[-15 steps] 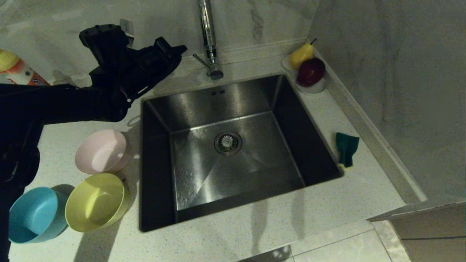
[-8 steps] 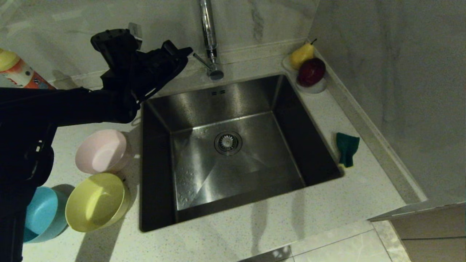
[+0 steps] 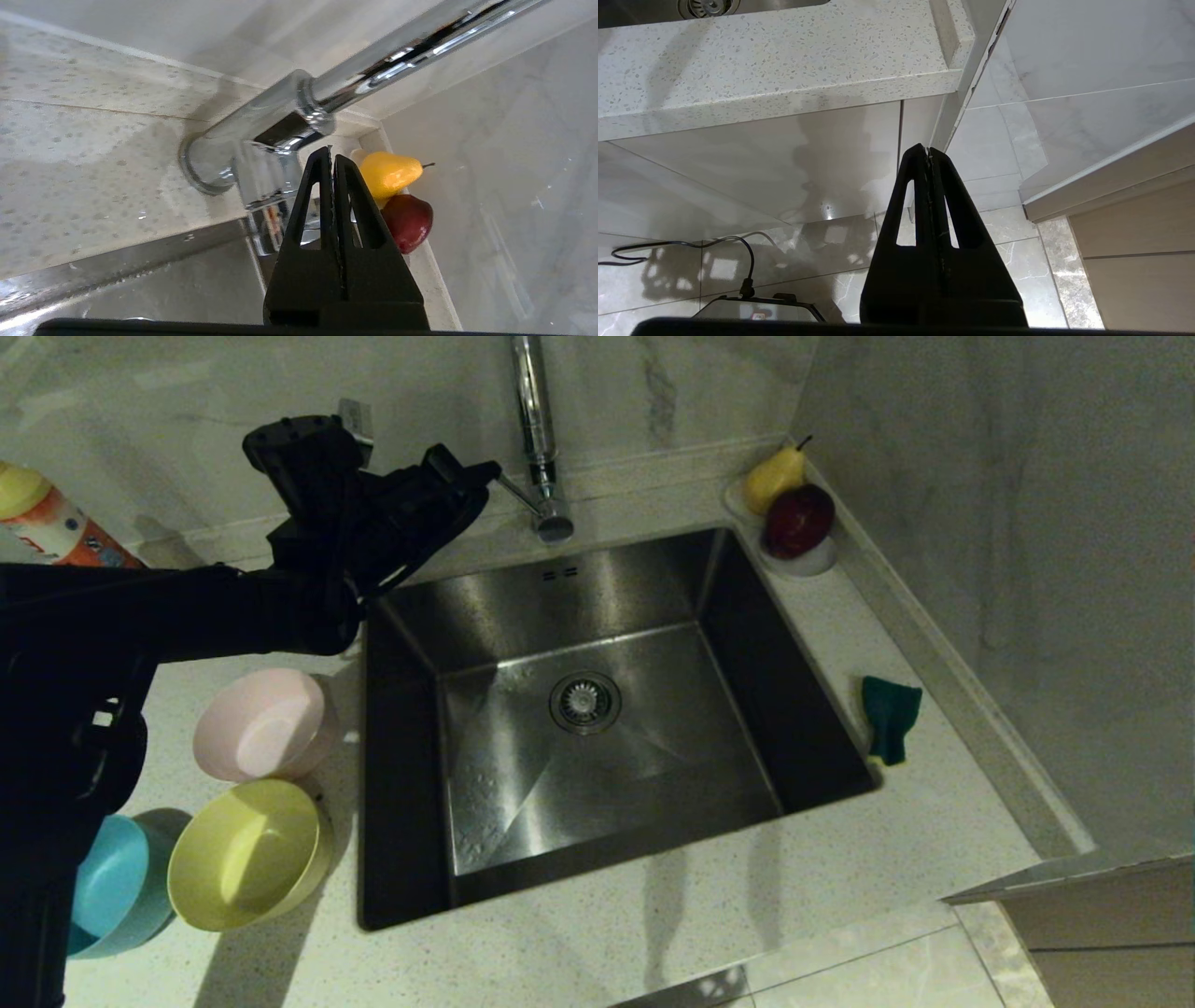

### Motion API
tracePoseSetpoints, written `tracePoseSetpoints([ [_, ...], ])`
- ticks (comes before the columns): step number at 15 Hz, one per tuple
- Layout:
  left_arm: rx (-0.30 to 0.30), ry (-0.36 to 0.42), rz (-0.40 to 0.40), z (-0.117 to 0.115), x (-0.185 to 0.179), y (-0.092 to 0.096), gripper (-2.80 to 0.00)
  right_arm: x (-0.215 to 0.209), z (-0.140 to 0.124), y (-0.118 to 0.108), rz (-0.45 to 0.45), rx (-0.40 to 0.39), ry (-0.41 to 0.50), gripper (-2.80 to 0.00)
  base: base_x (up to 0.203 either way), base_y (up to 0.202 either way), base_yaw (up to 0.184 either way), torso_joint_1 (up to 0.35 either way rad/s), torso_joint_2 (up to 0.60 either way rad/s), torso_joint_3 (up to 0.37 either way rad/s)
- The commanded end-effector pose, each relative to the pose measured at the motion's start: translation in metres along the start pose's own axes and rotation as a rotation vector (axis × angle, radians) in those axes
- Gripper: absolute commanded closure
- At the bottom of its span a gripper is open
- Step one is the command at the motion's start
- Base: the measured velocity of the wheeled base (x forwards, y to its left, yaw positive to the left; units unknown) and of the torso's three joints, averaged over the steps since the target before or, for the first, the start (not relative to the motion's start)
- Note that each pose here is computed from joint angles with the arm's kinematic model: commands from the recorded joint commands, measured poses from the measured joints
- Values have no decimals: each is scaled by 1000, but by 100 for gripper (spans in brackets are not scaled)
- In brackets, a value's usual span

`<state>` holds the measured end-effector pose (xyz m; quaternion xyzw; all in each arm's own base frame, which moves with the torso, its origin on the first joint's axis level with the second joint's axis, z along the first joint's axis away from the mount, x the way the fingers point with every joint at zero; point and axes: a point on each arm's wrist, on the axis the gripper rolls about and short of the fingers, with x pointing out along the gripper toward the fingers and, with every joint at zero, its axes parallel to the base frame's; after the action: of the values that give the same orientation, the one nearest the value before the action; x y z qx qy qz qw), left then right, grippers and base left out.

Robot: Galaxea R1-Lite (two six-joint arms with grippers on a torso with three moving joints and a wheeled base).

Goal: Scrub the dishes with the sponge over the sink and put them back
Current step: Turn on the faucet

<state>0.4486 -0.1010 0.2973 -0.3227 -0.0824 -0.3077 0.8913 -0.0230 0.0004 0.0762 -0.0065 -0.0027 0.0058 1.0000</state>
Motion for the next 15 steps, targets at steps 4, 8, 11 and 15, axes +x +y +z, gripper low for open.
tracePoseSetpoints([
  [4,17,-26,-23,13,-4,-13,0,0,0,0,1,-1,0,0,0,0,0,0,0,0],
  [8,38,-15,-32,6,-1,-17,0,0,0,0,1,-1,-1,0,0,0,0,0,0,0],
  [11,34,-3,-34,-6,4,-12,0,0,0,0,1,-1,1,0,0,0,0,0,0,0],
  [15,33,-4,-37,-9,5,-11,0,0,0,0,1,-1,-1,0,0,0,0,0,0,0],
])
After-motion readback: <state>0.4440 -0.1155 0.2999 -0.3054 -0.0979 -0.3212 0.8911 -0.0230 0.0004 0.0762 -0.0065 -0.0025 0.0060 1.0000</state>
